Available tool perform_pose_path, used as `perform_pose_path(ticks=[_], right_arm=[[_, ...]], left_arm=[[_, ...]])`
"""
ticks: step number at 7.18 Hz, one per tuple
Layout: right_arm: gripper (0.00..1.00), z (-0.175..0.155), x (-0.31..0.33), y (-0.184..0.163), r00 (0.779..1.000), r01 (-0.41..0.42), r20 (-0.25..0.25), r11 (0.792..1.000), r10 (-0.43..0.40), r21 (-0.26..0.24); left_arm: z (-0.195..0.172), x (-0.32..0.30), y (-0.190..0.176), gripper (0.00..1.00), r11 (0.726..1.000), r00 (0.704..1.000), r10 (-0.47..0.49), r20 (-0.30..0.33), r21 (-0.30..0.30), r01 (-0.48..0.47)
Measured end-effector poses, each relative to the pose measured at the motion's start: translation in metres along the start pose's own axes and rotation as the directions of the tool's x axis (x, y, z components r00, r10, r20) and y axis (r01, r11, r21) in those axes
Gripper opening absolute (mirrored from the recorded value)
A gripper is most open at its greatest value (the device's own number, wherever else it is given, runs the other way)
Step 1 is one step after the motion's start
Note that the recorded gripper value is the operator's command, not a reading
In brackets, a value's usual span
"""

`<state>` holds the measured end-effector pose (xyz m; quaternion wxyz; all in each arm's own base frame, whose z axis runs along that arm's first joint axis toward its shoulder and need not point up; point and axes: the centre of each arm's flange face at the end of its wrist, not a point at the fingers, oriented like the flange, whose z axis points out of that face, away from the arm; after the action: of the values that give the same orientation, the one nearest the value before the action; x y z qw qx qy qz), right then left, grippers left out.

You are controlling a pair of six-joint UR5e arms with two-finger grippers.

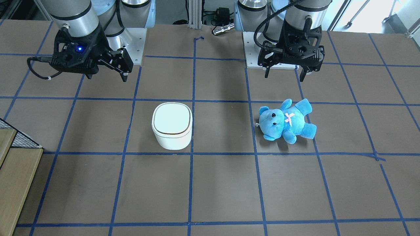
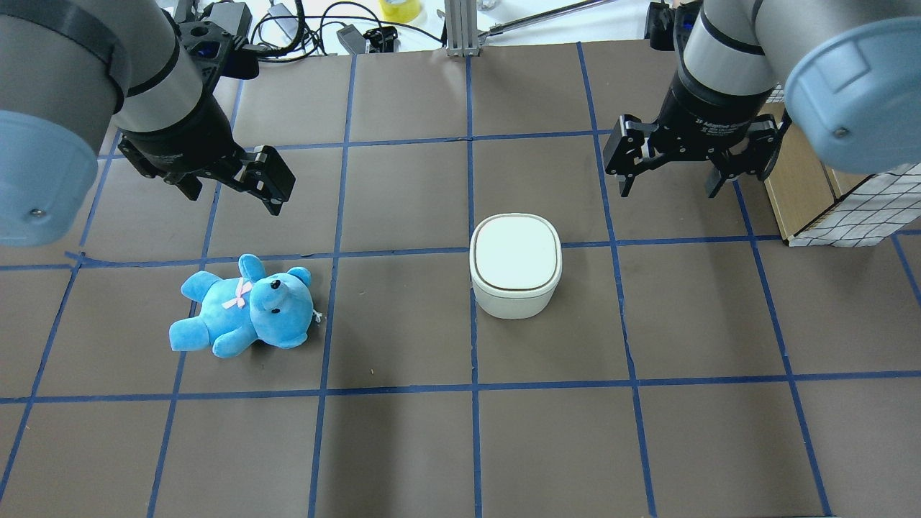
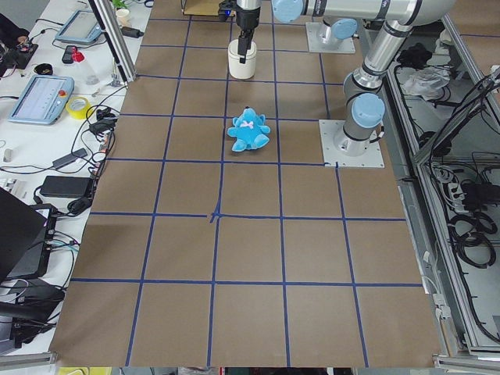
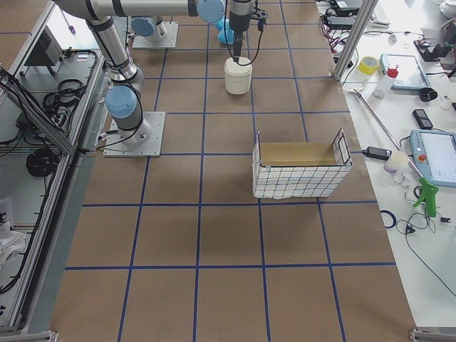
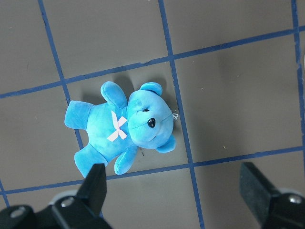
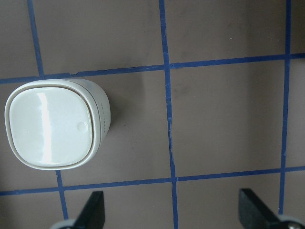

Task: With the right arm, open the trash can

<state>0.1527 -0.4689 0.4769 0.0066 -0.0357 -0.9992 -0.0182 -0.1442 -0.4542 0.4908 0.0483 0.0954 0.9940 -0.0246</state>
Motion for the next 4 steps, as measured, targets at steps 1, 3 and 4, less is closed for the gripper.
perform_pose_path(ticks=[1,3,4], right_arm=[[1.0,0.0001,0.0,-0.0001,1.0,0.0,0.0,1.0,0.0,0.0],[1.0,0.0,0.0001,-0.0004,1.0,-0.001,0.001,1.0,0.001,0.002],[0.94,0.0,-0.0002,-0.0004,1.0,-0.001,0.003,1.0,0.001,0.002]], left_arm=[[0.0,0.0,0.0,1.0,1.0,1.0,0.0,0.0,0.0,0.0],[0.0,0.0,0.0,1.0,1.0,1.0,0.0,0.0,0.0,0.0],[0.0,0.0,0.0,1.0,1.0,1.0,0.0,0.0,0.0,0.0]])
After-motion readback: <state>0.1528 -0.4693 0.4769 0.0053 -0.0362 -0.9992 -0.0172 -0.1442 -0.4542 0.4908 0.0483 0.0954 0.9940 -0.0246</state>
